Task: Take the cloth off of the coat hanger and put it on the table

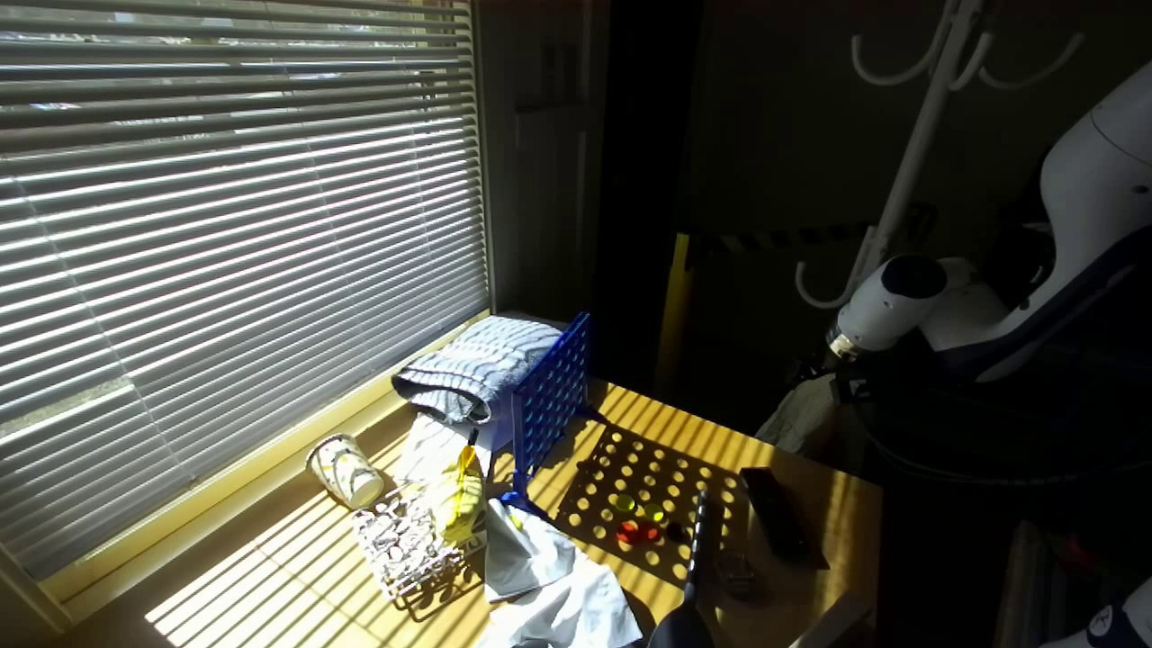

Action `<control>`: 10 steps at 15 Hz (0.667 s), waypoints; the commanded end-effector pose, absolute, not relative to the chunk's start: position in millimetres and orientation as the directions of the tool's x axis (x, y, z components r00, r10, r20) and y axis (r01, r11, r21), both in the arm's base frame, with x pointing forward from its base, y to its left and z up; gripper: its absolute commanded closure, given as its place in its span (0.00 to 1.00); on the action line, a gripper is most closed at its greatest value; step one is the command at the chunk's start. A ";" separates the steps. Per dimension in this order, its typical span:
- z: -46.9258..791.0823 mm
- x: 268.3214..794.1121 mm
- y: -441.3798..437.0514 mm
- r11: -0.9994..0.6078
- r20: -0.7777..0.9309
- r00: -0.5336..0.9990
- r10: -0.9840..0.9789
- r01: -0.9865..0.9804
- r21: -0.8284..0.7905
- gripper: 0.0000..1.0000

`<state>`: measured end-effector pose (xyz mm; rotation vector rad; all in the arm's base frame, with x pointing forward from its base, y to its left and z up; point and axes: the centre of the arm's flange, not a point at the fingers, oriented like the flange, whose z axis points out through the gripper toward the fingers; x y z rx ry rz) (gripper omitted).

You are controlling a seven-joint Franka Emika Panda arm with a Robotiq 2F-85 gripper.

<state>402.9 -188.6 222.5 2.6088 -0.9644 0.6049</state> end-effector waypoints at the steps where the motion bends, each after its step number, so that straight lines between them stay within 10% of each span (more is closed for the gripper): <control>1: 223.8 398.7 -183.3 -0.713 0.457 0.689 -0.563 -0.684 0.153 0.00; 10: 228.4 391.7 -193.3 -0.647 0.463 0.654 -0.598 -0.735 0.203 0.00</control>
